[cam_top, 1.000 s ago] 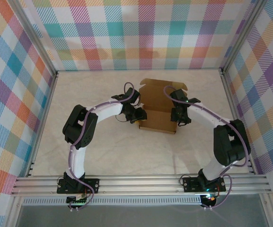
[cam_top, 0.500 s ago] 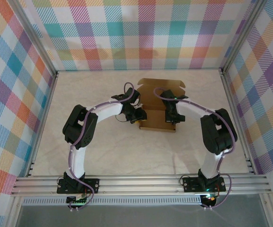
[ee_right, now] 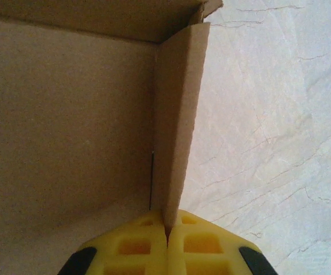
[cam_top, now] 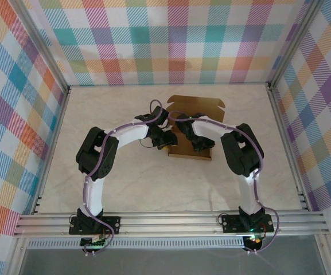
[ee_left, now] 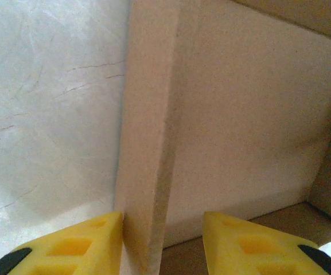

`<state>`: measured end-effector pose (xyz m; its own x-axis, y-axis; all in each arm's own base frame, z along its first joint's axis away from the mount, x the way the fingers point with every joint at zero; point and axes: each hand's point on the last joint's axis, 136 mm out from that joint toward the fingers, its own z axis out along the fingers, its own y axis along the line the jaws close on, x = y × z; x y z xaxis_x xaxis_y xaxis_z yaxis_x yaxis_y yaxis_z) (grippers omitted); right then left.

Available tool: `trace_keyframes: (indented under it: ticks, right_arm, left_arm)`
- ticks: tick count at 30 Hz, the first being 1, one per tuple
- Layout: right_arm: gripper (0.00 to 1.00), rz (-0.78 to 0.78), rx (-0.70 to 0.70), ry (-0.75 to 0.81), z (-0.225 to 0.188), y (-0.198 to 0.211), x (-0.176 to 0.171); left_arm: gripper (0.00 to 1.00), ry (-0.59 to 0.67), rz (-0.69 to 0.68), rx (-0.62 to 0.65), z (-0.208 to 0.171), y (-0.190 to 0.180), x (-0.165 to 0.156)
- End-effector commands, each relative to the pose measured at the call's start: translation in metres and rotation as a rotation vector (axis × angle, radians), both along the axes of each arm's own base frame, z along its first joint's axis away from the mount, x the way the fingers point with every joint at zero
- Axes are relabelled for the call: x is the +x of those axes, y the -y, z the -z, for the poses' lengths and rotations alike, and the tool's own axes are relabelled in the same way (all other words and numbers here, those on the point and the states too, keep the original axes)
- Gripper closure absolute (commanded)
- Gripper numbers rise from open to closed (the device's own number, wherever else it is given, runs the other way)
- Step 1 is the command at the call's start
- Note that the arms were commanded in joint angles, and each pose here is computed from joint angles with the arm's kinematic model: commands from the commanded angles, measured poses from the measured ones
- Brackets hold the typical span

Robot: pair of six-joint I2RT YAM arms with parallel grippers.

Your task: Fold the paper box

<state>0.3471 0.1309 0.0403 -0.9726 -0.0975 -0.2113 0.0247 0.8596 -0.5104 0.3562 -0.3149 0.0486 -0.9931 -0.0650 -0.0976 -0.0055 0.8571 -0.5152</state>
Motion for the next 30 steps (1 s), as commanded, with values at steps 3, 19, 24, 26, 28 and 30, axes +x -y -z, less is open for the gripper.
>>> trace_keyframes:
  ticks: [3,19,24,26,28,30]
  right_arm:
    - [0.99,-0.015,0.095,-0.106,0.042,-0.038,-0.017]
    - [0.72,-0.028,0.272,0.091,-0.030,-0.033,-0.003]
    - [0.54,-0.020,0.319,0.161,-0.058,-0.019,-0.005]
    - [0.45,-0.012,0.335,0.176,-0.064,-0.012,-0.007]
    - [0.37,-0.004,0.362,0.191,-0.069,-0.004,-0.008]
    - [0.32,0.002,0.391,0.203,-0.072,0.001,-0.010]
  left_arm:
    - [0.60,0.011,0.041,-0.087,-0.017,0.024,-0.008]
    - [0.59,0.024,0.033,-0.046,-0.019,0.013,-0.011]
    - [0.59,0.042,0.038,-0.024,-0.027,0.008,-0.013]
    - [0.59,0.049,0.035,-0.020,-0.030,0.006,-0.013]
    - [0.58,0.053,0.035,-0.015,-0.032,0.004,-0.013]
    - [0.58,0.058,0.035,-0.013,-0.034,0.003,-0.012]
